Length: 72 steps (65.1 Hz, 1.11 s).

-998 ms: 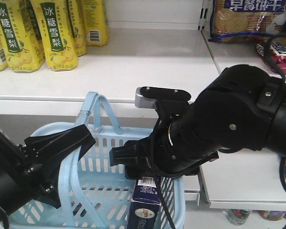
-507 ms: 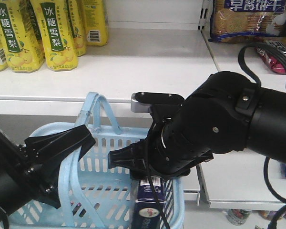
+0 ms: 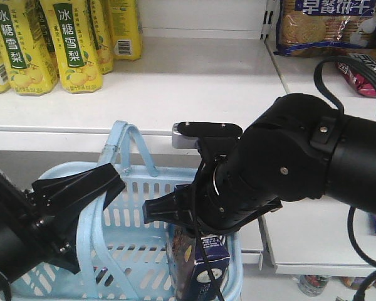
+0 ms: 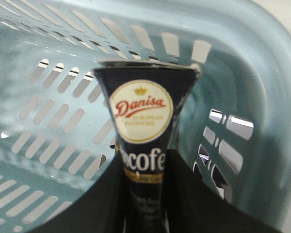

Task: Left arm holds basket, right arm returns cookies
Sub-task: 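Close the right gripper on the top of the Chocofello cookie box, then lift the cookie box out of the basket with the right gripper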

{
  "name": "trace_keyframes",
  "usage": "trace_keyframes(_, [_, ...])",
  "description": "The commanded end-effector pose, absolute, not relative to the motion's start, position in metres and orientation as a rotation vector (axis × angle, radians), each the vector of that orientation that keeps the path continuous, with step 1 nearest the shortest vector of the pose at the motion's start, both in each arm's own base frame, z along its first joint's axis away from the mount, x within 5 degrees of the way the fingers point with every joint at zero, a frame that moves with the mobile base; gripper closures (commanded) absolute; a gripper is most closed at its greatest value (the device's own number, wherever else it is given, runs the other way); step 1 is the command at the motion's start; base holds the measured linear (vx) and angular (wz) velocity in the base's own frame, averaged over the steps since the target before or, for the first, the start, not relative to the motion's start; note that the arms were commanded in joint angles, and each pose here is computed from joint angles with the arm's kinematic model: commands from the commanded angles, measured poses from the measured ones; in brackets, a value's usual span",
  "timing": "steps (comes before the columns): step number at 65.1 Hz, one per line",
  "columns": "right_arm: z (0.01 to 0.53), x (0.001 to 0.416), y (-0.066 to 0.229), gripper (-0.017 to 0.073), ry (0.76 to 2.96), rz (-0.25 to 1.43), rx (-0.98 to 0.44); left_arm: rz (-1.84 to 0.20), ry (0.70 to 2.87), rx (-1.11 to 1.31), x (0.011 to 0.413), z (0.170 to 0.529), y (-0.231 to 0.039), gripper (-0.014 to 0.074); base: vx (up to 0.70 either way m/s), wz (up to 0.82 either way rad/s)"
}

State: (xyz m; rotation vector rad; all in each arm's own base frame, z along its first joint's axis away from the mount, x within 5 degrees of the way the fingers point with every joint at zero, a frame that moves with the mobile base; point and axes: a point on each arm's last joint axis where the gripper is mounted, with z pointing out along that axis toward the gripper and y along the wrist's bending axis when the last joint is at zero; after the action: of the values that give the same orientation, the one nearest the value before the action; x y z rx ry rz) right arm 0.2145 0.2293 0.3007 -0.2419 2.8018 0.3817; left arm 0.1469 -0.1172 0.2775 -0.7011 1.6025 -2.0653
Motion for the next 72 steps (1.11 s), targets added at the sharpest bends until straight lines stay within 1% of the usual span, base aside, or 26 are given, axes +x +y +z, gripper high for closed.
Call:
trace_keyframes(1, [0.326,0.211,0.223,0.0566,2.709,0.441,-0.261,-2.167,1.383,-0.697,0.151,0.301,-0.111,0.0596,0.00,0.00])
trace_keyframes(72, [0.398,0.161,0.178,0.0562,2.523,0.697,-0.222,-2.167,1.383,-0.696,0.151,0.301,-0.111,0.0596,0.00,0.00])
